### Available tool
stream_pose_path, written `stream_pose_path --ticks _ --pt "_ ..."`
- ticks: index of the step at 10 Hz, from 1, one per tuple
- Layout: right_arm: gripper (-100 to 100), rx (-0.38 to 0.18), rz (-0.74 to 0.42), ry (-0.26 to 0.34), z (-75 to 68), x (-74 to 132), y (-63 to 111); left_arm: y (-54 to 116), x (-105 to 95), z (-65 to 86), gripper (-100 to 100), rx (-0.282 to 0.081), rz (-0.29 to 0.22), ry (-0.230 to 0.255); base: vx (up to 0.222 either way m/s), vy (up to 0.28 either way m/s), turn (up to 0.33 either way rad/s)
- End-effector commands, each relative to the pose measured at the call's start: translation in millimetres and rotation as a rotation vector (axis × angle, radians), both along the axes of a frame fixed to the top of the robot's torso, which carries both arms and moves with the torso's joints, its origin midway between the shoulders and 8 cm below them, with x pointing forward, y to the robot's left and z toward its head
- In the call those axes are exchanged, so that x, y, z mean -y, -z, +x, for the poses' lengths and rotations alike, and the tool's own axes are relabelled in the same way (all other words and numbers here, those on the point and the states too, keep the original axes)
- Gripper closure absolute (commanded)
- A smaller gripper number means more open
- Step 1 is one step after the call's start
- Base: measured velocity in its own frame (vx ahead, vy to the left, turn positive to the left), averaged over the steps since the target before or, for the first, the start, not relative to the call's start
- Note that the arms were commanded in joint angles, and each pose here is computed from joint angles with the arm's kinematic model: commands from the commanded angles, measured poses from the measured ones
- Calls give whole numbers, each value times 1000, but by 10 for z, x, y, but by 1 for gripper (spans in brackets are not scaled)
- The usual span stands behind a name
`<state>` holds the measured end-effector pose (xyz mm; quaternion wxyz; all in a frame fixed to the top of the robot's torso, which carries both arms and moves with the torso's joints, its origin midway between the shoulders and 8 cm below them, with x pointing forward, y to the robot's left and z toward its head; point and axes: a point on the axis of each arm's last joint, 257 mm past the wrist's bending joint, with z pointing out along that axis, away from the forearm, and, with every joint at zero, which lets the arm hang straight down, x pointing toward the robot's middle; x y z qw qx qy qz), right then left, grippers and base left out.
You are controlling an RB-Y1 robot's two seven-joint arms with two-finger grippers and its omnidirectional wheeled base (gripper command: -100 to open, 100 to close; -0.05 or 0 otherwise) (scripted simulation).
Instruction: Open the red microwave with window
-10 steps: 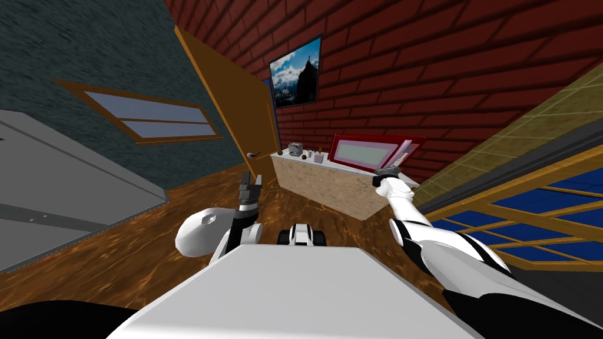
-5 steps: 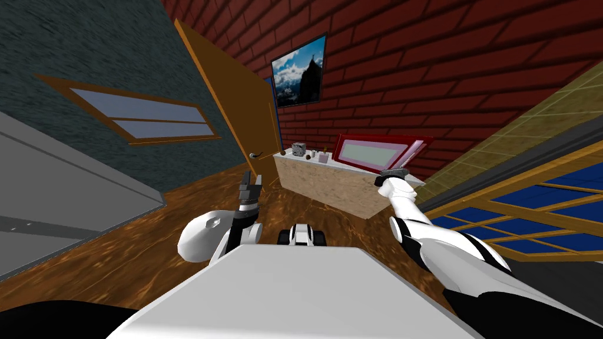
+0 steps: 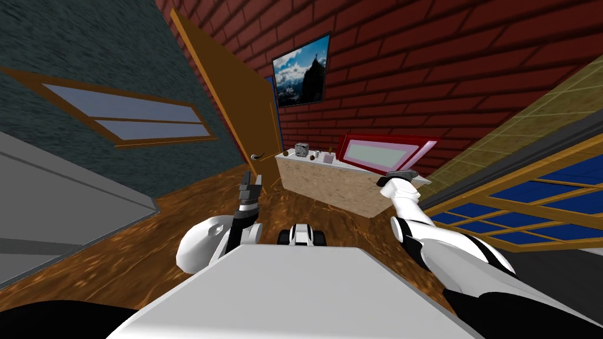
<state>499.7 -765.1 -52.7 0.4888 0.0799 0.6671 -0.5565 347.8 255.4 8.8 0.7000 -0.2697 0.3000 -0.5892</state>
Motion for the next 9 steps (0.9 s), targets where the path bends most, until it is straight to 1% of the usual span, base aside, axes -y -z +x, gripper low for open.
stream_pose_path --ticks 1,2,3,4,6,7,8,9 --pt "100 -1 -6 55 -156 125 -23 0 0 0 0 0 0 0 38 176 -54" --pt "100 -1 -6 55 -156 125 -23 0 0 0 0 0 0 0 8 67 -7" --pt "100 -2 -8 119 -331 253 -36 0 0 0 0 0 0 0 32 188 -43" --pt "100 -2 -8 119 -331 253 -36 0 0 0 0 0 0 0 45 214 -77" --pt "100 -3 -9 182 -511 372 -45 0 0 0 0 0 0 0 59 202 -61" --pt "100 2 -1 156 -442 326 -28 0 0 0 0 0 0 0 29 106 -34" --pt "100 2 -2 232 -659 446 -26 0 0 0 0 0 0 0 92 188 -51" --pt "100 2 -2 233 -662 447 -26 0 0 0 0 0 0 0 118 231 -66"
